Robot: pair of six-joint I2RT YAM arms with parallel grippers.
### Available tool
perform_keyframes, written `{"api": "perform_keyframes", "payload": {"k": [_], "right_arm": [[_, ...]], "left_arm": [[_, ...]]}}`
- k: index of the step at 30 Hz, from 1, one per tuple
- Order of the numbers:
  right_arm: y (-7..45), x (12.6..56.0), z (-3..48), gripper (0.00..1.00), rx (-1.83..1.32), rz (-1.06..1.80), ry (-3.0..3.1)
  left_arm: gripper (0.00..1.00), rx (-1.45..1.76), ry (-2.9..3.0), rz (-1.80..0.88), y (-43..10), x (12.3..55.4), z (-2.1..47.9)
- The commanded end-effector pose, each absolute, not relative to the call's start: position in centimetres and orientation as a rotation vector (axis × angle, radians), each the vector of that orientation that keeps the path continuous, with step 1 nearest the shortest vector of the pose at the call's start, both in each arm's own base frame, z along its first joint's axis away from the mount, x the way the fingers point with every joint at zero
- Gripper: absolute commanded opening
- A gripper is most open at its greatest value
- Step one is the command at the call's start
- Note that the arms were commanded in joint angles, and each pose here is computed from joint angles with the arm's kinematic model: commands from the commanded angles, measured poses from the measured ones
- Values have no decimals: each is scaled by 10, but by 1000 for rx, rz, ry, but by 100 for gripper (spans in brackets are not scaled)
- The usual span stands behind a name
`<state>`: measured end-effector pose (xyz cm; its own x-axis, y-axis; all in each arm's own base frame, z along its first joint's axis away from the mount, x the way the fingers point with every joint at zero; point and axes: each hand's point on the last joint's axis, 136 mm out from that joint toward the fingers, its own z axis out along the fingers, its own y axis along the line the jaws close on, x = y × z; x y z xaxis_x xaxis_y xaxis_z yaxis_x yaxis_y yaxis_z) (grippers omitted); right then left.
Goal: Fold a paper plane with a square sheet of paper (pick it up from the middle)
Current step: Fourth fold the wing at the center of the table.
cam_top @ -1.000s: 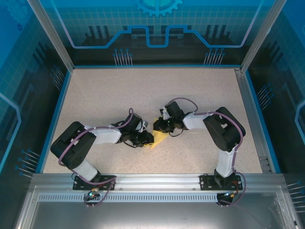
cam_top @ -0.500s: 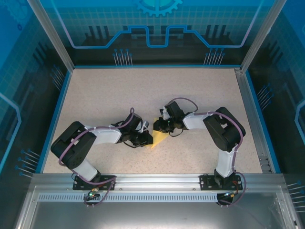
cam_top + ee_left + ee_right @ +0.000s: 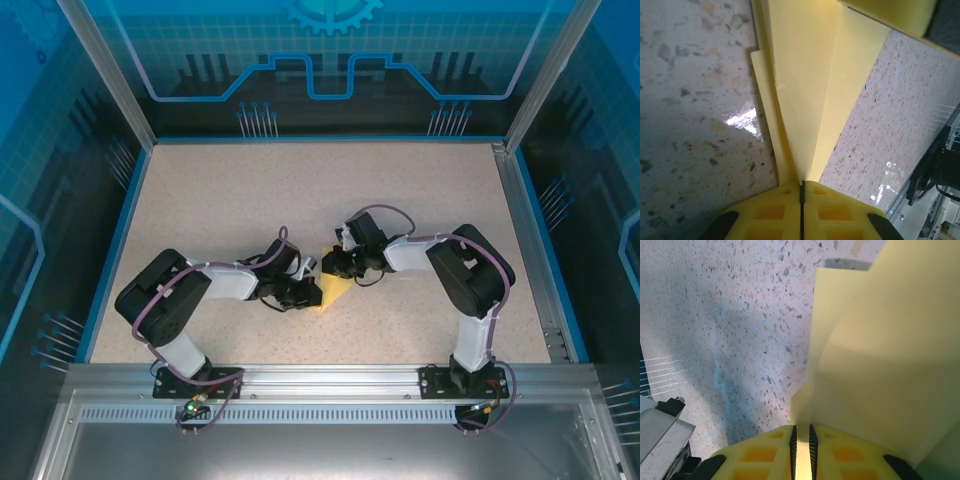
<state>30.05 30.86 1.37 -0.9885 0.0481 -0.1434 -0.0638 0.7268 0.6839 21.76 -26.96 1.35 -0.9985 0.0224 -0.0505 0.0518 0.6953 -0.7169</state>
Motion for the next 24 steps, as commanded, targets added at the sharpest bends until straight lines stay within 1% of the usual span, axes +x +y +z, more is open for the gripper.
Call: {"api": "perform_keyframes", "payload": {"k": [1, 5, 9, 12, 16, 24], "right_arm": [[286, 277, -30, 18, 26, 929, 2933], [286, 276, -31, 18, 24, 928, 2935], [286, 275, -31, 18, 24, 927, 2937], [285, 275, -32, 18, 28, 926, 2938], [286, 276, -32, 18, 27, 924, 2937], [286, 275, -33, 18, 31, 925, 2941]], "left_arm": [[12, 103, 2926, -1239, -265, 194, 6], [20, 63, 2909, -1201, -260, 198, 13], [28, 10, 2852, -1160, -255, 205, 30], [28, 0, 2803, -1178, -257, 210, 47], [25, 22, 2763, -1251, -270, 215, 63], [23, 52, 2757, -1306, -297, 229, 59]]}}
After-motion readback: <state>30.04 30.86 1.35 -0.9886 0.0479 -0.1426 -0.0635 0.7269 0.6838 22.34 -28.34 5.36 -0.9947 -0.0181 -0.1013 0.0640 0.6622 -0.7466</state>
